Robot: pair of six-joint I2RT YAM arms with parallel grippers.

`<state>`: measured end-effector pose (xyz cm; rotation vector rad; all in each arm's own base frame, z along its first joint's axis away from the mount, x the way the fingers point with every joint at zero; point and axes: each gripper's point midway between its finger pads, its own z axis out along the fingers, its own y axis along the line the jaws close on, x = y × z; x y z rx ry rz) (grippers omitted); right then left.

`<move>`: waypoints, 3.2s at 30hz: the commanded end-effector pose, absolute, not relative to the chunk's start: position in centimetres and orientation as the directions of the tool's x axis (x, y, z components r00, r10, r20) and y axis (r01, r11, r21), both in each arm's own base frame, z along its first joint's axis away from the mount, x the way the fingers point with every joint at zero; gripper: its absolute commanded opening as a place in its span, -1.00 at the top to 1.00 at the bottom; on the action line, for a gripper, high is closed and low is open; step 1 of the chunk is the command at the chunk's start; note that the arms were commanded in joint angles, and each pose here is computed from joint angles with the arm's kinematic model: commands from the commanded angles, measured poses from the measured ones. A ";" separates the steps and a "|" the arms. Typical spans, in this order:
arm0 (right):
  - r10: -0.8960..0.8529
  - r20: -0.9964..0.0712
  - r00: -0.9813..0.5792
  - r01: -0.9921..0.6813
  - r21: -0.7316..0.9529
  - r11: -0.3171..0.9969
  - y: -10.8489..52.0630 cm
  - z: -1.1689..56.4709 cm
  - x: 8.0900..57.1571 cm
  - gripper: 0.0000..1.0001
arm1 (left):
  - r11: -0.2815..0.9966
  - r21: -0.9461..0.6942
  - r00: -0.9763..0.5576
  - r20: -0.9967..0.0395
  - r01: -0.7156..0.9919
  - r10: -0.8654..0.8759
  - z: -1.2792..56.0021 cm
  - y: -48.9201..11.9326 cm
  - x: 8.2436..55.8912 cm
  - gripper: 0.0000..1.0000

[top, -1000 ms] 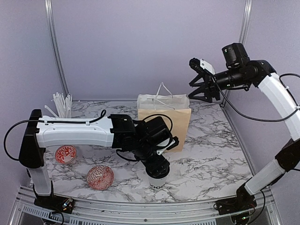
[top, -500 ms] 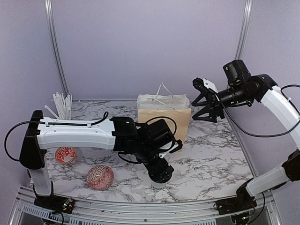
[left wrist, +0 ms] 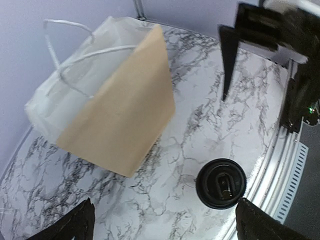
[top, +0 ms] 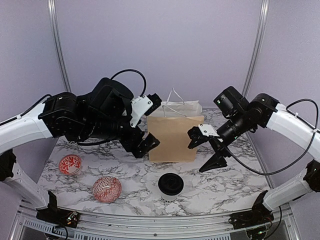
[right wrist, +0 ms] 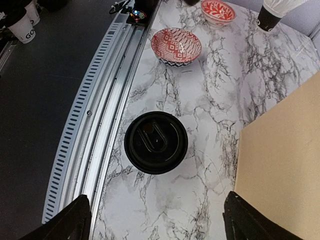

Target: Pack the takeout coffee

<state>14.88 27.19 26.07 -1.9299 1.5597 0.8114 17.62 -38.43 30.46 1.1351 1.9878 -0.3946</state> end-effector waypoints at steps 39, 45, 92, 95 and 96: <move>-0.851 -0.307 0.426 -0.901 -0.058 -0.430 35.0 14.1 12.5 -0.55 | 0.917 0.083 -0.435 -0.862 0.389 0.262 29.1 -26.4 28.1 -0.98; -0.858 -0.244 0.451 -0.891 -0.065 -0.450 34.1 13.1 12.2 -0.58 | 0.909 0.084 -0.427 -0.863 0.409 0.271 29.7 -26.7 28.3 -0.98; -0.837 -0.546 -0.009 -0.987 -0.131 0.096 17.4 22.0 18.0 -0.18 | 0.269 0.207 0.026 -0.833 0.941 0.552 30.1 -45.3 39.4 -0.41; -0.832 -0.553 -0.041 -0.977 -0.152 0.149 15.7 22.6 20.0 -0.17 | 0.232 0.188 0.025 -0.824 0.954 0.567 29.5 -44.9 38.3 -0.29; -0.832 -0.553 -0.054 -0.975 -0.152 0.165 15.2 22.7 20.6 -0.17 | 0.234 0.188 0.022 -0.820 0.954 0.572 29.4 -44.7 38.2 -0.09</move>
